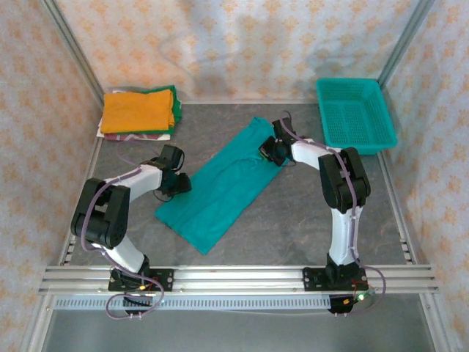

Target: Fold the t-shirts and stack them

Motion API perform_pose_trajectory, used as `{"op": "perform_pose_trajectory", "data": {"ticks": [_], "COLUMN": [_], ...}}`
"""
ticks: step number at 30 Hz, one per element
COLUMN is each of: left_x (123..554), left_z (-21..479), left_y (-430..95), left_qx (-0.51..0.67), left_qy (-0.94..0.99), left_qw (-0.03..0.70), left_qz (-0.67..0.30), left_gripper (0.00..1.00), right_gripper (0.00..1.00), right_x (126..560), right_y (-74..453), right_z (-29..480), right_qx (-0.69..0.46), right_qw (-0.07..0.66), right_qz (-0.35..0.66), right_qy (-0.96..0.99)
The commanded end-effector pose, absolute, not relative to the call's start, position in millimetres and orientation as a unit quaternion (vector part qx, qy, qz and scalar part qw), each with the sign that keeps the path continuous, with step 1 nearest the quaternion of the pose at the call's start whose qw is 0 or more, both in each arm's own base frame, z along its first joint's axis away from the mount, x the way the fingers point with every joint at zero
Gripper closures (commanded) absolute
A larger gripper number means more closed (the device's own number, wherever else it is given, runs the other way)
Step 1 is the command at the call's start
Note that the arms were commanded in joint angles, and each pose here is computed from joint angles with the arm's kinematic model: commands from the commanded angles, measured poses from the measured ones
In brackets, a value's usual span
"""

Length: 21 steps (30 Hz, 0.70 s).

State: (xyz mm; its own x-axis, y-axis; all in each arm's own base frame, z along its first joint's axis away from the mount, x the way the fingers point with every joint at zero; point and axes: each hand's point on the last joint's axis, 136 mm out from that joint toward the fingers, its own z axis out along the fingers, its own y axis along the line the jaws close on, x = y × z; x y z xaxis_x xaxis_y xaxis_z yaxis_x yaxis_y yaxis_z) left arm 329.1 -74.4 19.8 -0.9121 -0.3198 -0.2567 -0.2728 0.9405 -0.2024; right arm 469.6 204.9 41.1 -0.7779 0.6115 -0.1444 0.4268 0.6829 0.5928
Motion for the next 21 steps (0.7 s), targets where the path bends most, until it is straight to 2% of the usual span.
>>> {"op": "perform_pose_trajectory", "data": {"ticks": [1, 9, 21], "left_x": [329, 332, 332], "left_z": [10, 9, 2], "left_y": [-71, -72, -72], "left_qx": [-0.152, -0.151, -0.149], "left_qy": [0.976, 0.976, 0.978], "left_qw": [0.138, 0.137, 0.129], "left_qz": [-0.072, -0.072, -0.069], "left_gripper": [0.64, 0.64, 0.64], "right_gripper": [0.98, 1.00, 1.00], "right_x": [470, 460, 436], "right_y": [201, 202, 198], "right_z": [64, 86, 90], "right_qx": [0.282, 0.275, 0.290], "right_qw": [0.195, 0.199, 0.185], "right_qz": [0.268, 0.264, 0.265], "right_qy": [0.900, 0.903, 0.901]}}
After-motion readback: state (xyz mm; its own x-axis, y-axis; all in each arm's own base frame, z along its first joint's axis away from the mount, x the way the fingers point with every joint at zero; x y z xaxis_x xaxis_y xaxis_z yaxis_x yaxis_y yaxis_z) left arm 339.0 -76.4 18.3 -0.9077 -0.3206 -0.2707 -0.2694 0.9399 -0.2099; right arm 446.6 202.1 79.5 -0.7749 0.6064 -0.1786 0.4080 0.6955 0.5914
